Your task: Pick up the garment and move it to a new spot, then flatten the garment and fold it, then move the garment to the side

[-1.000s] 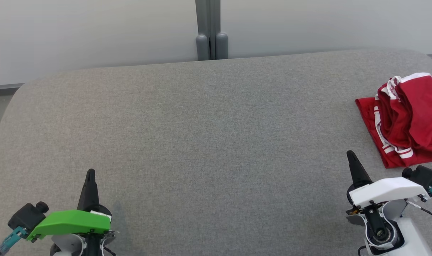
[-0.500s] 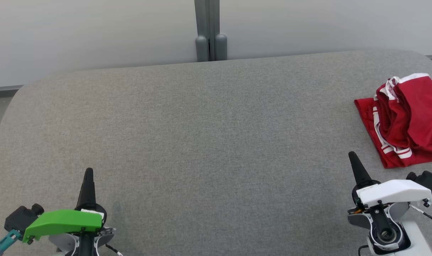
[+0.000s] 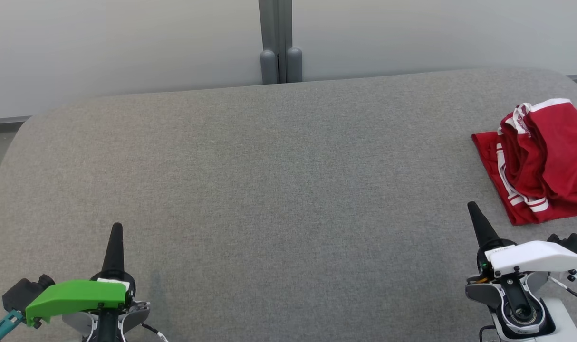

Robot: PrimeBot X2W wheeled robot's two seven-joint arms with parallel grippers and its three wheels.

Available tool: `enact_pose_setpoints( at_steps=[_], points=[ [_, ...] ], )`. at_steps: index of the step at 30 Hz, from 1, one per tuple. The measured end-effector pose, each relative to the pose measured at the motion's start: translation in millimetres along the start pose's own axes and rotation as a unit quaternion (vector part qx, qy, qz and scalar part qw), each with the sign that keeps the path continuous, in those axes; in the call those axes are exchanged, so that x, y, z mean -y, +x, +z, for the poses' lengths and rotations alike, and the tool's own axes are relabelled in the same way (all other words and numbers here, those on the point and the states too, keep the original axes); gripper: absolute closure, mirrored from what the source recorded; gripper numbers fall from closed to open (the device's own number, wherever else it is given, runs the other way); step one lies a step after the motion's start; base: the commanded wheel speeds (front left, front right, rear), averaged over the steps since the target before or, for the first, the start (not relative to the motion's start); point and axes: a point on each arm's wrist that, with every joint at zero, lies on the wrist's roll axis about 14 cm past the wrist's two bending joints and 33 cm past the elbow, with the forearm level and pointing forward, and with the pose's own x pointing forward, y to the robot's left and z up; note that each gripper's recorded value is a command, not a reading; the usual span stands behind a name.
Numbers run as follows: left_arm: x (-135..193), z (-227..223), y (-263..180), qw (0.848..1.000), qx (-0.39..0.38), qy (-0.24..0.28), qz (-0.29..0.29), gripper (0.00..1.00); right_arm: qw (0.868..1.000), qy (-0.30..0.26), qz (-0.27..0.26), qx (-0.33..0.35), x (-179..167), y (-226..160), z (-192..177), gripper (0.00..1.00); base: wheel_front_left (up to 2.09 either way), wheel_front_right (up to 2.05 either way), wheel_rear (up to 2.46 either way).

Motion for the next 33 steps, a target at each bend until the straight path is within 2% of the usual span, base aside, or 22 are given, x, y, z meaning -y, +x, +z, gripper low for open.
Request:
enact_pose_setpoints(
  at_steps=[33],
  points=[
    [13,5,0,0.992,-0.007,-0.125,-0.024,1.0,0.991,0.129,0.018,0.015,-7,-7,10,1.0,0.0,0.0,0.0]
  ],
)
